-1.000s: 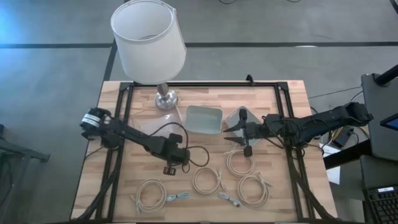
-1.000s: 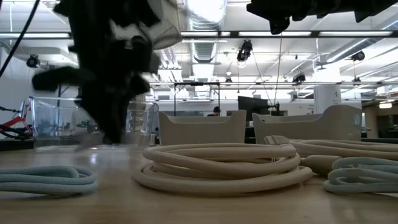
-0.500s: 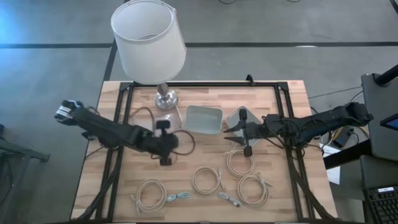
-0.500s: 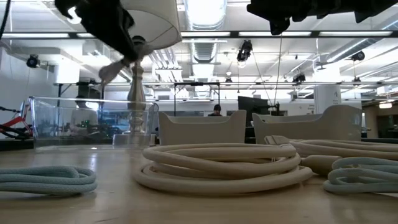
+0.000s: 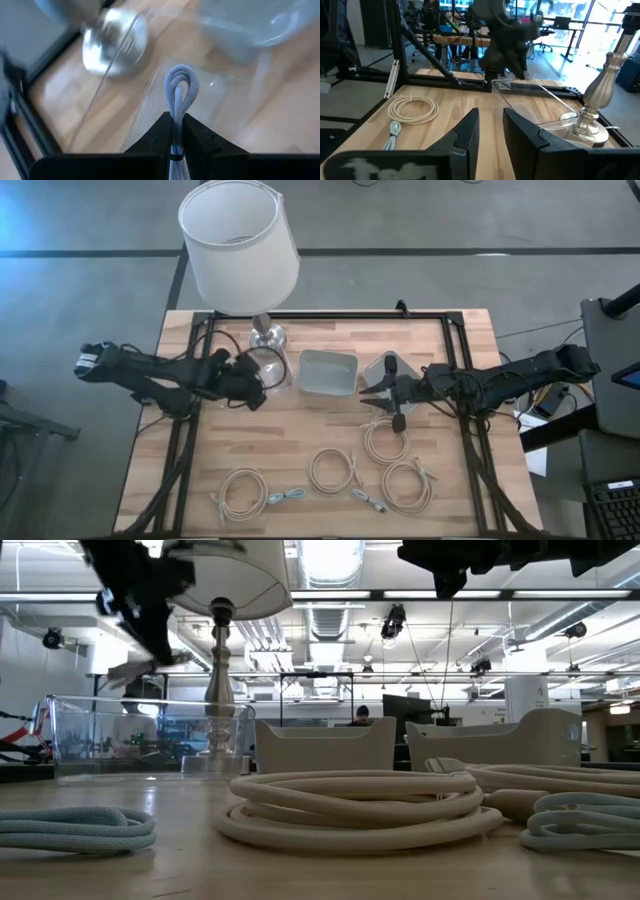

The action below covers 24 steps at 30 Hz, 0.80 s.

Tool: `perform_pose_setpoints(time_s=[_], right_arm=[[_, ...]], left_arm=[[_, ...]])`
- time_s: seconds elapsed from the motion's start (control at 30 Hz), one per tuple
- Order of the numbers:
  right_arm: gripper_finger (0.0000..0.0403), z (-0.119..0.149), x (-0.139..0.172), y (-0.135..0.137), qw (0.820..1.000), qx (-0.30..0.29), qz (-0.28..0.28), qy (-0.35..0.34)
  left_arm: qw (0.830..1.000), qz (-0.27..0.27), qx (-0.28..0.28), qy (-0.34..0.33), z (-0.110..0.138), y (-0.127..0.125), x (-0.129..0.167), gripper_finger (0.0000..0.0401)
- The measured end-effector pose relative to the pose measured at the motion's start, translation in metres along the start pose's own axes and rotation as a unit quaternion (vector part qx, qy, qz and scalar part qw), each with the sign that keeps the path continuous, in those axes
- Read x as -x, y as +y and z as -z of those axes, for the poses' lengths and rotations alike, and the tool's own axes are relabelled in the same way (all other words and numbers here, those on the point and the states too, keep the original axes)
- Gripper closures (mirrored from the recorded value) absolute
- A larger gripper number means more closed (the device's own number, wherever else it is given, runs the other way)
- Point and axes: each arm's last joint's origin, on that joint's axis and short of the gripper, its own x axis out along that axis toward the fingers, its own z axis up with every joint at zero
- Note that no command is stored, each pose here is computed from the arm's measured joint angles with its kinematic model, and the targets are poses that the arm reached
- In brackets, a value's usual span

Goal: Pick & Place USB Port
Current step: Put the purple usb cable into the transparent bin

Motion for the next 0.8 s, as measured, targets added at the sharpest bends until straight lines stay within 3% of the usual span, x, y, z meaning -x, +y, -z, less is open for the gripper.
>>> perform_pose_setpoints(time_s=[0.33,0.53,0.8], right_arm=[[0.0333,0.000,0.000,0.000,1.000,0.000,0.000,0.000],[0.0324,0.000,0.000,0.000,1.000,0.000,0.000,0.000],[0.0316,0.000,0.000,0.000,1.000,0.000,0.000,0.000]], left_arm=[[0.991,-0.079,0.087,0.068,0.024,0.014,-0.051,0.0361],[0.989,-0.068,0.116,0.055,0.034,0.012,-0.071,0.0359],[0.988,-0.071,0.110,0.076,0.049,0.015,-0.082,0.0333]])
